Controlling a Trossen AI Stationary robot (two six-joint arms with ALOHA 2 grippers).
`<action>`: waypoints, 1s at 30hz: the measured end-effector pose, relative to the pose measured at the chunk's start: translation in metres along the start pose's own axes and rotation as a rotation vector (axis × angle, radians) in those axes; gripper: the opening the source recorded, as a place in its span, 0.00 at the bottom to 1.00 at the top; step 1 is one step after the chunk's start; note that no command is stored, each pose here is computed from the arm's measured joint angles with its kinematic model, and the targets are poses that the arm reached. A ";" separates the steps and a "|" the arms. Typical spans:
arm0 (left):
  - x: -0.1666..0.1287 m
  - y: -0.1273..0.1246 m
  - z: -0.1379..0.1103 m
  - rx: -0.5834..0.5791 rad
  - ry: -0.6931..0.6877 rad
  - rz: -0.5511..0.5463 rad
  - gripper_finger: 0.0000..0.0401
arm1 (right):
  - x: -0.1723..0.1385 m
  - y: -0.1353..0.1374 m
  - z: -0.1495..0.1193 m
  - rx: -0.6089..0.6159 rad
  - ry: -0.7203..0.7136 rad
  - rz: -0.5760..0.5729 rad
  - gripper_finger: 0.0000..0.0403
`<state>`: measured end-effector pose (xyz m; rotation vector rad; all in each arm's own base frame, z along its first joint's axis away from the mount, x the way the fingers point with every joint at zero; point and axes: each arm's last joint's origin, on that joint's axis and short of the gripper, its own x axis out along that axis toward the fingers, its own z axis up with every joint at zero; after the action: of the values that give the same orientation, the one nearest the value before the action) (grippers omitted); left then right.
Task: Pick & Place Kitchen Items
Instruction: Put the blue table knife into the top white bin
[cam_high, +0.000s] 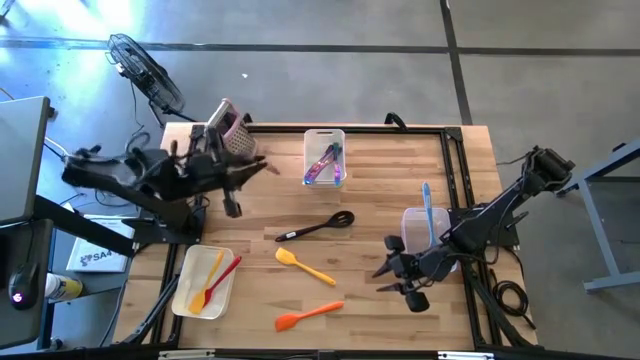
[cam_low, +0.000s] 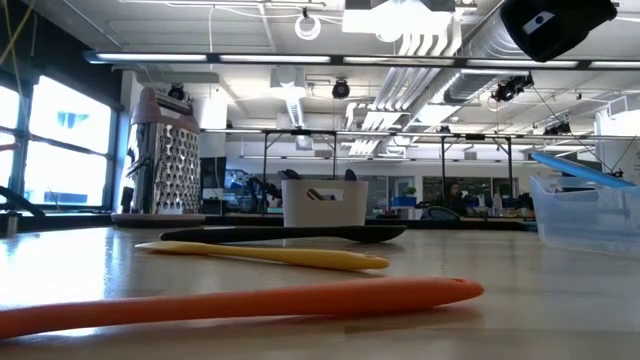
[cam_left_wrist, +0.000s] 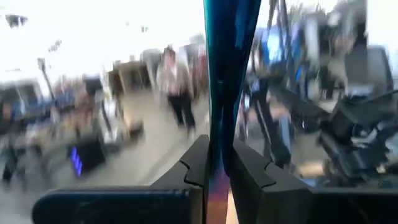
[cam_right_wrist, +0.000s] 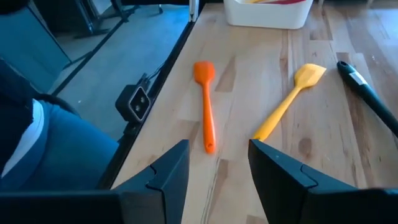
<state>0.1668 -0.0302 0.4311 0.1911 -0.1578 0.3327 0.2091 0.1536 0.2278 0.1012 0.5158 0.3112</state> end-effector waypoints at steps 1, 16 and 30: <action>0.000 0.001 -0.017 0.006 -0.053 0.006 0.08 | 0.000 0.000 0.000 0.002 0.002 0.006 0.39; 0.095 0.055 -0.187 -0.147 -0.230 -0.011 0.08 | 0.000 -0.002 -0.002 0.000 0.013 -0.043 0.39; 0.146 0.087 -0.265 -0.161 -0.050 0.073 0.08 | 0.002 -0.015 -0.006 0.006 0.070 -0.122 0.39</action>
<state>0.3055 0.1518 0.2151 0.0347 -0.2408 0.3867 0.2118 0.1400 0.2193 0.0645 0.5901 0.1941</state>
